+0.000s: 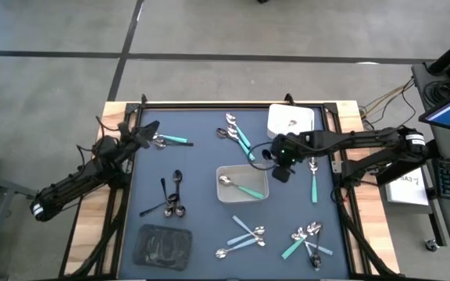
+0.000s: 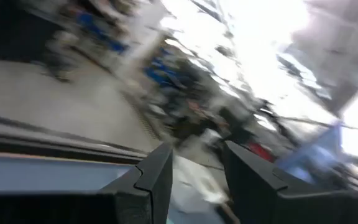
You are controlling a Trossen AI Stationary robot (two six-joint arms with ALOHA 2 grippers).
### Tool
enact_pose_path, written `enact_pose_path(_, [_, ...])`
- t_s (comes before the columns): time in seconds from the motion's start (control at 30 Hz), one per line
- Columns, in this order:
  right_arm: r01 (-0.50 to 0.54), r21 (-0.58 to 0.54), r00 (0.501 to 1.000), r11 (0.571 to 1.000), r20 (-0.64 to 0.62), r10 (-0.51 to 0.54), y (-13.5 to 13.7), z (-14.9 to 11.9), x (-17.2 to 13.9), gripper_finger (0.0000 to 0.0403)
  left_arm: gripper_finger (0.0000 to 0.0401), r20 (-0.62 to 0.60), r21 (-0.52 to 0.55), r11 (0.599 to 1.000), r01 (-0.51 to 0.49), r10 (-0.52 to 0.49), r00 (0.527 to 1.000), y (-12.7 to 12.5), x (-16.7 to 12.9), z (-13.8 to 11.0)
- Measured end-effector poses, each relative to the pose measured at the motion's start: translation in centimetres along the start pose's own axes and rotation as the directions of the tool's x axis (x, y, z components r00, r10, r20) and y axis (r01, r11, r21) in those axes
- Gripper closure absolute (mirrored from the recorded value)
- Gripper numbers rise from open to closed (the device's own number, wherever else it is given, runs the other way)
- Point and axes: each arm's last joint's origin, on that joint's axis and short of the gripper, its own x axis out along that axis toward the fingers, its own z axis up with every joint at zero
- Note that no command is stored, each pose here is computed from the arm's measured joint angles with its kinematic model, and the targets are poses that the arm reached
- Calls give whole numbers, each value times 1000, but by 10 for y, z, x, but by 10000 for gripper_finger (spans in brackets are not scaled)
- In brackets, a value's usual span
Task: Sort silverware by color (type)
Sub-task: Put the black spoon into the black bin
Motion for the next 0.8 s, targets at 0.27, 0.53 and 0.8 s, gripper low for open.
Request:
enact_pose_path(0.27, [-94,-40,913,995,394,102,15,61,-27,394,278,-61,-99,971,217,-223,973,-16,5,6])
enact_pose_path(0.53, [-77,-145,837,986,528,143,31,118,-37,391,277,-242,-134,958,254,-280,929,-41,27,14])
enact_pose_path(0.8, [-59,-173,824,983,548,146,46,174,-16,391,244,-458,-106,966,237,-259,850,-53,59,11])
